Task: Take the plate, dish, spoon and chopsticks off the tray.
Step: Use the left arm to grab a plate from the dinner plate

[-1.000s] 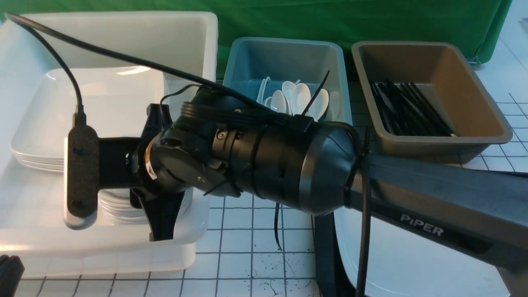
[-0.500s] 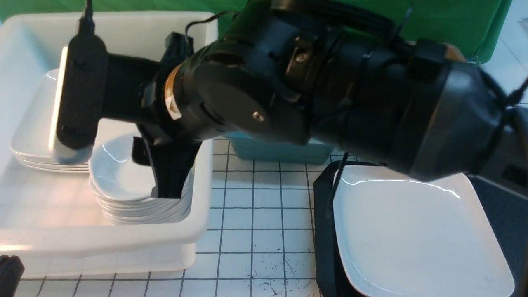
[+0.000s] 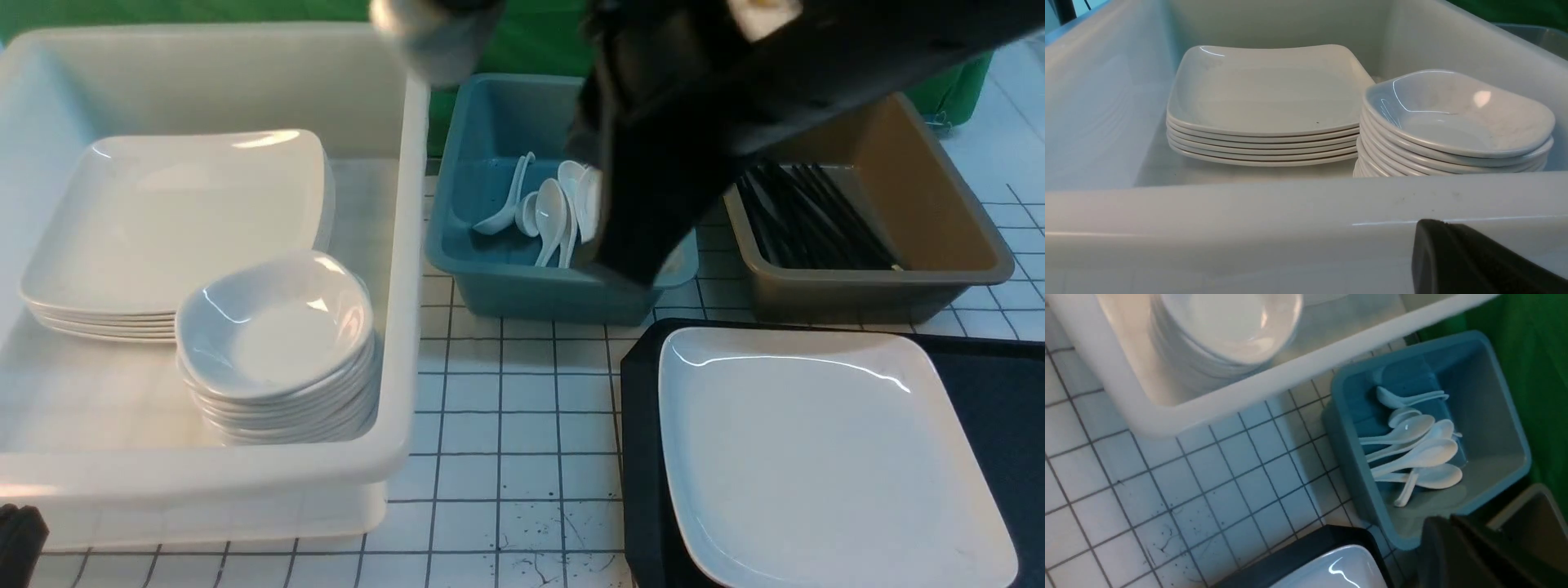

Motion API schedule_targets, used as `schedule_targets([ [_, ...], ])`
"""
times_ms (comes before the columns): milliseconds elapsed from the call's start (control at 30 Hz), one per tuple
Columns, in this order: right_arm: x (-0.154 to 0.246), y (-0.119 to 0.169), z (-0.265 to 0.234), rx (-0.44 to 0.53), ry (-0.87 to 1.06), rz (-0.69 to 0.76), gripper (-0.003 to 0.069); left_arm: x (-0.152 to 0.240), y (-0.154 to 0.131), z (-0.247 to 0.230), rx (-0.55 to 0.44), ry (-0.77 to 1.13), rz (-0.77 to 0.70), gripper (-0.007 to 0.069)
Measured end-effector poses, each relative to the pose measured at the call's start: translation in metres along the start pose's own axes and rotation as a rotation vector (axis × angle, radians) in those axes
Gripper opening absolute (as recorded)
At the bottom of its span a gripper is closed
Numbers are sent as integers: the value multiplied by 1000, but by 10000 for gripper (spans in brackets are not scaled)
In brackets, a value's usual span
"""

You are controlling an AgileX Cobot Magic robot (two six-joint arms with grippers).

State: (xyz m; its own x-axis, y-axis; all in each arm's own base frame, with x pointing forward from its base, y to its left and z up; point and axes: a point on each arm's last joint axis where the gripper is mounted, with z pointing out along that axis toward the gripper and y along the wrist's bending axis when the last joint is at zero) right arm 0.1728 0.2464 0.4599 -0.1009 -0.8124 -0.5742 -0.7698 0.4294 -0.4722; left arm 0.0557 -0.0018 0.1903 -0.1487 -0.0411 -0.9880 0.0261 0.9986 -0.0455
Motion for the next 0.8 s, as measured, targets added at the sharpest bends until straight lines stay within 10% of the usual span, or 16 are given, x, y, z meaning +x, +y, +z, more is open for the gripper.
schedule_targets([
  [800, 217, 26, -118, 79, -350, 344, 4, 0, 0, 0, 1, 0, -6, 21],
])
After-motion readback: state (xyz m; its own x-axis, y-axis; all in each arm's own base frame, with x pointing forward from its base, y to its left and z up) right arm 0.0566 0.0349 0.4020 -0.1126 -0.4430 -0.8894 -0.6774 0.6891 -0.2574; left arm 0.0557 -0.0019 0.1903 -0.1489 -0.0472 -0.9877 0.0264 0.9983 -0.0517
